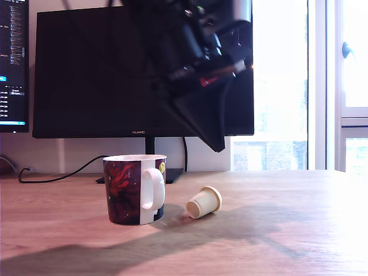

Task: Pick up the coffee capsules from the table one by one and drop them inside the nearest coffee cup

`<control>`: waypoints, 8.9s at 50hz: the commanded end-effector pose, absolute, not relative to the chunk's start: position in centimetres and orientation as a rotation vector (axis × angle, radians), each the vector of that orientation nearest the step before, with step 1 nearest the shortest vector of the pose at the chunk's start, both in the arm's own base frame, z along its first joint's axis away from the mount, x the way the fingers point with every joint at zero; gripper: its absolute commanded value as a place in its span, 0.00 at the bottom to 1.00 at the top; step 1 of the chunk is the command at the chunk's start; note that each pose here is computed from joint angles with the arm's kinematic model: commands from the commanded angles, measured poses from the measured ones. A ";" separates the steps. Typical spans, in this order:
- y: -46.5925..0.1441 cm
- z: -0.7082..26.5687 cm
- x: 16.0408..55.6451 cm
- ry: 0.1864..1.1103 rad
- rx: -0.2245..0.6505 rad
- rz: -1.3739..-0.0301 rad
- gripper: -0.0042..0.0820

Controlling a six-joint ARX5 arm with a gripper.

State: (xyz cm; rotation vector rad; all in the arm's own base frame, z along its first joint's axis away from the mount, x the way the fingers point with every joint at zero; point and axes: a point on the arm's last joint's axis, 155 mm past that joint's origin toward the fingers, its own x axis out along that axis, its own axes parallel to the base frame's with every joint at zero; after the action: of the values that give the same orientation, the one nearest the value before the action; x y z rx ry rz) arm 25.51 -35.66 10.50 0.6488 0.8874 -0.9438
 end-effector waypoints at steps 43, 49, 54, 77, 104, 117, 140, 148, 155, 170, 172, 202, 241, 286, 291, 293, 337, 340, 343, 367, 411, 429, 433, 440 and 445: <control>-34.9 5.8 32.4 0.964 0.915 -0.860 0.02; -34.2 5.1 33.2 0.978 0.914 -0.846 0.02; -33.6 4.4 33.8 0.995 0.921 -0.840 0.02; -34.2 3.6 33.4 1.001 0.901 -0.890 0.02; -34.7 3.4 32.3 1.026 0.886 -0.931 0.02; -34.3 2.0 32.1 1.064 0.894 -0.921 0.02; -35.8 0.7 28.9 1.102 0.933 -0.979 0.02; -36.1 0.7 27.9 1.112 0.947 -0.993 0.02; -36.3 0.6 27.2 1.119 0.956 -1.006 0.02; -37.3 0.7 26.0 1.103 0.978 -1.035 0.02; -37.4 0.7 25.7 1.101 0.982 -1.040 0.02; -38.6 1.7 22.8 1.096 0.991 -1.116 0.02; -39.4 4.5 25.0 1.013 0.897 -1.074 0.02; -41.2 17.8 25.4 0.691 0.486 -1.077 0.02; -40.3 17.9 24.8 0.673 0.450 -1.070 0.02; -39.9 18.2 24.5 0.660 0.433 -1.067 0.02; -34.6 14.5 18.2 0.639 0.118 -1.014 0.02; -34.5 13.9 17.6 0.646 0.105 -1.018 0.02; -34.3 13.3 17.1 0.661 0.092 -1.018 0.02; -34.9 11.5 13.9 0.705 0.080 -1.021 0.02; -34.2 9.8 12.5 0.837 -0.018 -0.940 0.82; -35.8 11.4 14.0 0.778 -0.155 -0.909 0.93; -35.9 11.0 14.3 0.790 -0.182 -0.879 0.93; -36.4 10.5 15.0 0.787 -0.211 -0.838 0.93; -36.6 10.3 15.7 0.788 -0.226 -0.799 0.93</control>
State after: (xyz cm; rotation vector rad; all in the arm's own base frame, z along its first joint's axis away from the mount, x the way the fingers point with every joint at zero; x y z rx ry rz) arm 15.44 -36.48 10.70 -0.2238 0.7869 -0.8162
